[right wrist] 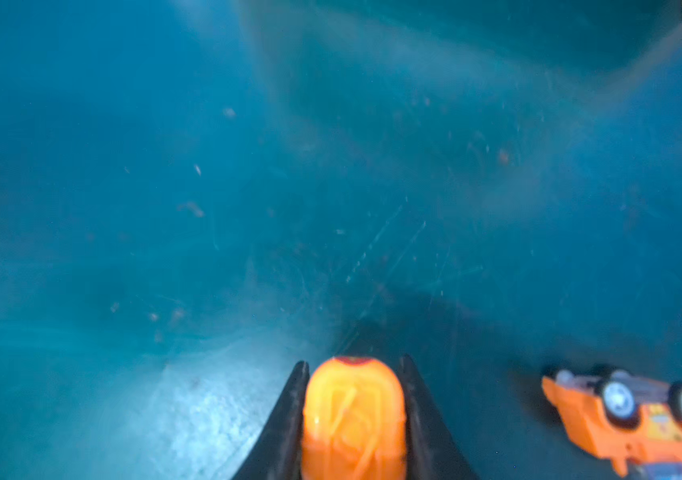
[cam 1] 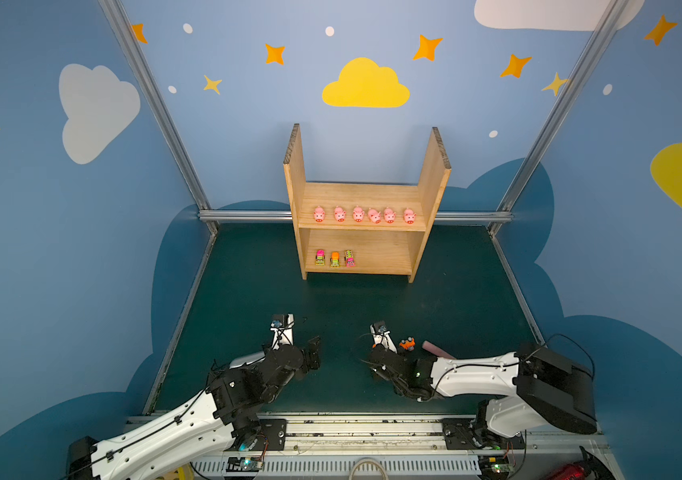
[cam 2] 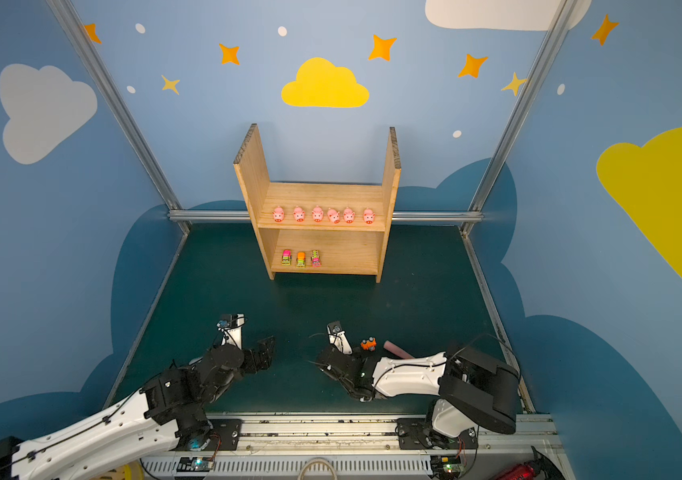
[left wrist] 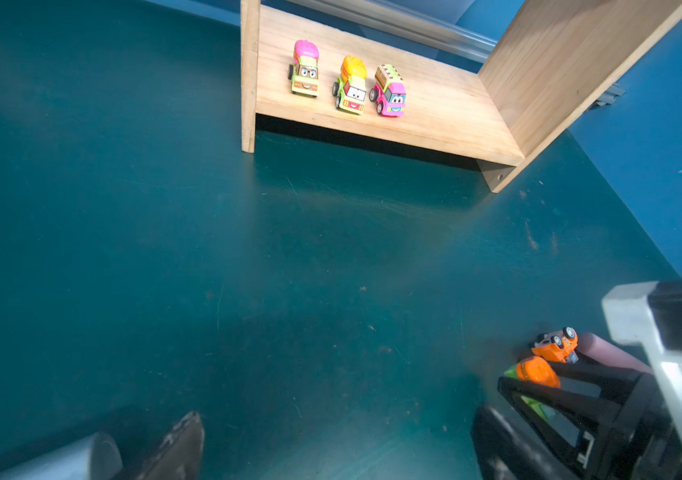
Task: Place and organize the plastic toys onto the shelf
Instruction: 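Lift the orange-topped truck with the right gripper and carry it into the shelf, then lower the orange-topped truck beside the pink striped truck with the right gripper, then open the right gripper and draw the right arm back from the shelf, then move the right gripper over the orange toy car on the table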
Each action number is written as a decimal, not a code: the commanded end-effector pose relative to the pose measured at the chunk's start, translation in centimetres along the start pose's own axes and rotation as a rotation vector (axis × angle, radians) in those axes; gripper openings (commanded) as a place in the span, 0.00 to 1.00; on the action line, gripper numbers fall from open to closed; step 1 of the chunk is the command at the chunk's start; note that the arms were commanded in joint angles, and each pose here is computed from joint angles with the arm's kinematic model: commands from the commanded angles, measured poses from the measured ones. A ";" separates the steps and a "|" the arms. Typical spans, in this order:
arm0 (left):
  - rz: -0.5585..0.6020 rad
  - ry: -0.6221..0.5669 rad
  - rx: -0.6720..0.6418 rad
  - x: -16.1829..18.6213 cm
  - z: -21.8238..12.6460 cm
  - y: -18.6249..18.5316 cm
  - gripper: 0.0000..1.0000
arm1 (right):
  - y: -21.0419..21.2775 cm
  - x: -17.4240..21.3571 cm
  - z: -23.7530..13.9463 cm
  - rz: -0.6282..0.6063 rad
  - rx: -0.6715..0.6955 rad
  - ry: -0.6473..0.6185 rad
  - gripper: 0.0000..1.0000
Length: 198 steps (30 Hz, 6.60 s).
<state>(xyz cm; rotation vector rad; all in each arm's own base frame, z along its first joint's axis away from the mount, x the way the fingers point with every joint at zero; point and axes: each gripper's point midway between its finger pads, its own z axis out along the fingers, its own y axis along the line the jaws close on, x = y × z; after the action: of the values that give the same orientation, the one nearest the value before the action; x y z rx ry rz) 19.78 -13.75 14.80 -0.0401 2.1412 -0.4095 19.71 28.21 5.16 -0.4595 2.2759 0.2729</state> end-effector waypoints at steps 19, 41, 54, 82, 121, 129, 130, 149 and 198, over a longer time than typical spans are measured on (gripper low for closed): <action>0.060 -0.051 -0.039 -1.4 -0.6 0.7 1.00 | -0.9 -5.3 -0.3 0.014 -0.017 -0.052 0.24; 0.105 -0.069 -0.069 -1.4 0.3 1.3 1.00 | -2.6 -16.1 4.8 0.074 0.012 -0.155 0.24; 0.098 -0.078 -0.074 -2.0 0.7 1.8 1.00 | -6.3 -21.1 12.0 0.130 0.032 -0.147 0.24; 0.084 -0.069 -0.088 -2.1 1.4 2.7 1.00 | -8.4 -23.3 18.7 0.177 0.024 -0.120 0.28; 0.061 -0.059 -0.072 -2.4 0.8 2.6 1.00 | -9.6 -24.9 17.0 0.212 0.030 -0.165 0.68; 0.051 -0.067 -0.058 -2.7 0.5 2.5 1.00 | -9.5 -25.4 15.8 0.217 0.014 -0.181 0.72; 0.047 -0.067 -0.059 -2.7 0.4 2.5 1.00 | -9.6 -25.4 15.6 0.220 0.015 -0.187 0.72; -0.019 -0.059 -0.016 -3.1 -0.6 1.9 1.00 | -8.1 -23.6 9.9 0.241 -0.096 -0.163 0.74; -0.135 0.047 0.071 0.0 -0.1 -0.3 1.00 | -10.4 -0.3 -1.0 0.443 0.062 0.123 0.50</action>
<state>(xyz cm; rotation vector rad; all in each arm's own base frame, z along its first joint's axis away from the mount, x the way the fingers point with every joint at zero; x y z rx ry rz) 19.47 -14.20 14.74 -0.1472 2.1903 -0.5956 22.58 17.36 4.39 0.0680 2.5117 0.3685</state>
